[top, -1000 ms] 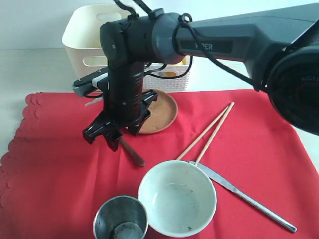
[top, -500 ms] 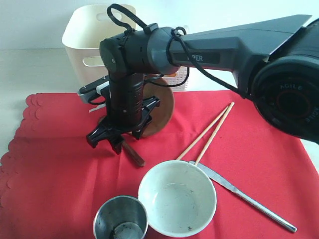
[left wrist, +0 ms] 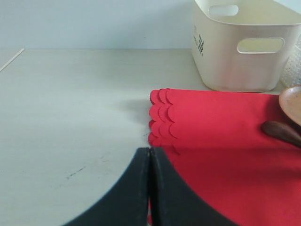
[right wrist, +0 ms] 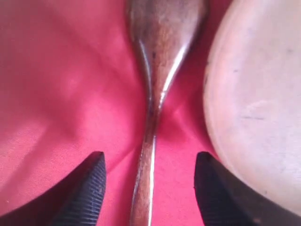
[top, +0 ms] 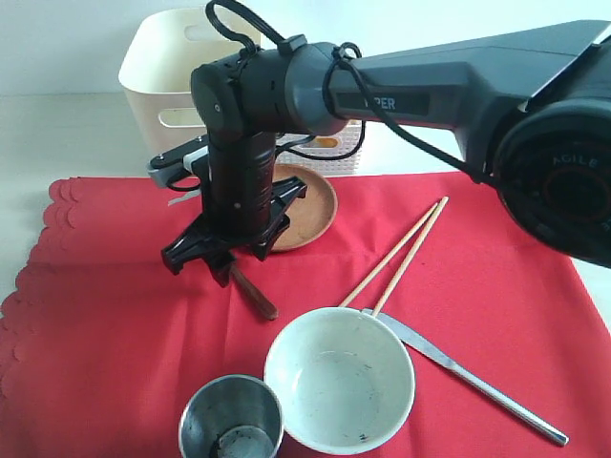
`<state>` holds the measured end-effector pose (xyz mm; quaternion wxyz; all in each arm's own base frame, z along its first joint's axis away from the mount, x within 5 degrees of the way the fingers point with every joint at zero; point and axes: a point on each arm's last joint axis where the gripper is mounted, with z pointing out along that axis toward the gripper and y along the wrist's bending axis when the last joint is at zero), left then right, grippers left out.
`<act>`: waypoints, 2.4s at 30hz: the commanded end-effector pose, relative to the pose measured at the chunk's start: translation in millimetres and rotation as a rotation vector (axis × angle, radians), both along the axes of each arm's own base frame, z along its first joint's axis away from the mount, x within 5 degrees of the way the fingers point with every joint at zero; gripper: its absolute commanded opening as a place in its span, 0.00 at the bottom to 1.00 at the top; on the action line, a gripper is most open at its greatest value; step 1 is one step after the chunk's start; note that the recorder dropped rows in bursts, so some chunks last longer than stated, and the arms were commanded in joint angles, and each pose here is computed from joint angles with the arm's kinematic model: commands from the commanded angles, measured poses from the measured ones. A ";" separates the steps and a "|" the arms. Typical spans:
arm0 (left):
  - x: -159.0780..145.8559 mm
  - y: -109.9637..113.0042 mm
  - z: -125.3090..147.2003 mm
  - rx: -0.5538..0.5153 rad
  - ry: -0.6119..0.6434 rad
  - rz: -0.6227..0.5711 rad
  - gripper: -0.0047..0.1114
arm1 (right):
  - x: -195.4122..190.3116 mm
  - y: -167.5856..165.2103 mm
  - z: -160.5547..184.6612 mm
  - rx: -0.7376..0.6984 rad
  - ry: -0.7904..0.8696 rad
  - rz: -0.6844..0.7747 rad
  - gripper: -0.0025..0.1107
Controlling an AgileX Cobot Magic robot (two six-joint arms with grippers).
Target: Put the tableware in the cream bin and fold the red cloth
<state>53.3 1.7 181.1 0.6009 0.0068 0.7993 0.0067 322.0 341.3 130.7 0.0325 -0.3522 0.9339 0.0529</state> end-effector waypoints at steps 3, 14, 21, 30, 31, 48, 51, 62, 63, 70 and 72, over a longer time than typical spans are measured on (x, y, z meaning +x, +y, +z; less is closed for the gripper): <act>-0.2 0.1 -0.4 -0.004 -0.008 0.004 0.04 | 0.0 0.3 1.1 0.001 -0.009 0.003 0.50; -0.2 0.1 -0.4 -0.004 -0.008 0.004 0.04 | -0.6 0.2 -13.1 -0.023 0.020 0.002 0.50; -0.2 0.1 -0.4 -0.004 -0.008 0.004 0.04 | -1.5 -0.5 -8.6 -0.023 0.023 0.002 0.47; -0.2 0.1 -0.4 -0.004 -0.008 0.004 0.04 | 16.3 -29.6 127.5 0.249 -0.289 -0.086 0.47; -0.2 0.1 -0.4 -0.004 -0.008 0.004 0.04 | 24.1 -43.8 145.1 0.291 -0.325 -0.153 0.47; -0.2 0.1 -0.4 -0.004 -0.008 0.004 0.04 | 30.3 -83.1 195.7 0.428 -0.355 -0.248 0.47; -0.2 0.1 -0.4 -0.004 -0.008 0.004 0.04 | 25.3 -82.8 187.0 0.383 -0.278 -0.202 0.47; -0.2 0.1 -0.4 -0.004 -0.008 0.004 0.04 | -2.2 -27.2 115.8 0.216 -0.079 -0.003 0.47; -0.2 0.1 -0.4 -0.004 -0.008 0.004 0.04 | -4.4 -21.6 107.6 0.204 -0.066 0.009 0.47; -0.2 0.1 -0.4 -0.004 -0.008 0.004 0.04 | -15.3 4.2 39.2 0.019 -0.033 0.074 0.47; -0.2 0.1 -0.4 -0.004 -0.008 0.004 0.04 | -13.8 4.7 24.8 -0.026 -0.035 0.065 0.47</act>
